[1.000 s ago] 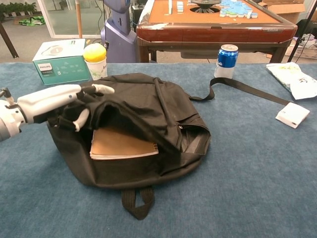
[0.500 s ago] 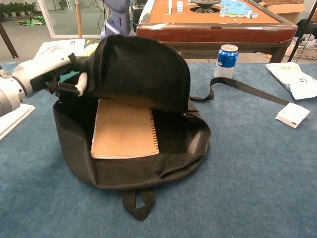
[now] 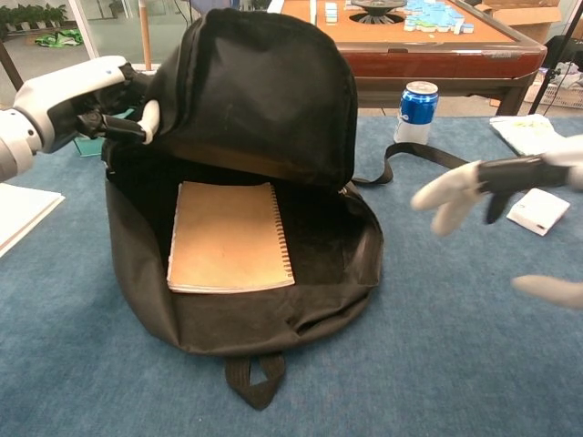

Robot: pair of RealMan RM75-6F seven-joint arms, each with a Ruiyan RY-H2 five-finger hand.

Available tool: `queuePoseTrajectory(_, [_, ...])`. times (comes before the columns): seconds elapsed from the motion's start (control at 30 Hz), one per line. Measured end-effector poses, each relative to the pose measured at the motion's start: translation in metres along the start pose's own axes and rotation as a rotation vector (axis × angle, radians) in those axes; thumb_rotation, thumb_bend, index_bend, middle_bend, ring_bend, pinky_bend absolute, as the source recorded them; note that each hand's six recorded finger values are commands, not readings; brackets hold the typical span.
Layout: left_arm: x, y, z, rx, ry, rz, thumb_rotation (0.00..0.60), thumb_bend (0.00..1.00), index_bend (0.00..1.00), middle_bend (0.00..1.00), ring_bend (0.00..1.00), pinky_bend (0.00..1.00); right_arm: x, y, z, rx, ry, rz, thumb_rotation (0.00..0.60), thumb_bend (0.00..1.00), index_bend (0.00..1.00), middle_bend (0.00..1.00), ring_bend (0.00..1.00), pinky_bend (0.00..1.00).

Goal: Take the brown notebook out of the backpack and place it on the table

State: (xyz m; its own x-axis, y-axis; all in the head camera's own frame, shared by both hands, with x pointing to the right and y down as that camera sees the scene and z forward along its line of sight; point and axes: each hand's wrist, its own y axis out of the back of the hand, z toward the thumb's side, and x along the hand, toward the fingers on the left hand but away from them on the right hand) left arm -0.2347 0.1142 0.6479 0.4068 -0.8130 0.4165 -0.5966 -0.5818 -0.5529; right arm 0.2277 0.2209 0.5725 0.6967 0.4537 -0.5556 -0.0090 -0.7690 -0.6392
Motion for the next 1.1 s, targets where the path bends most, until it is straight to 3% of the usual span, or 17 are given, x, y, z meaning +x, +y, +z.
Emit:
queuePoseTrajectory(0.57, [0.002, 0.005, 0.001, -0.008, 0.043, 0.015, 0.600, 0.72, 0.60, 0.14, 0.14, 0.09, -0.106, -0.019, 0.027, 0.074, 0.107, 0.039, 0.600, 0.39, 0.19, 0.27, 0.15, 0.29])
queuePoseTrajectory(0.83, [-0.001, 0.008, -0.001, -0.007, 0.057, 0.021, 0.600, 0.72, 0.59, 0.14, 0.14, 0.09, -0.144, -0.034, 0.026, 0.108, 0.101, 0.033, 0.600, 0.28, 0.19, 0.27, 0.15, 0.29])
queuePoseTrajectory(1.1, [-0.005, 0.011, -0.004, -0.009, 0.070, 0.029, 0.600, 0.72, 0.59, 0.14, 0.14, 0.09, -0.179, -0.047, 0.026, 0.159, 0.087, 0.010, 0.600, 0.26, 0.21, 0.27, 0.15, 0.29])
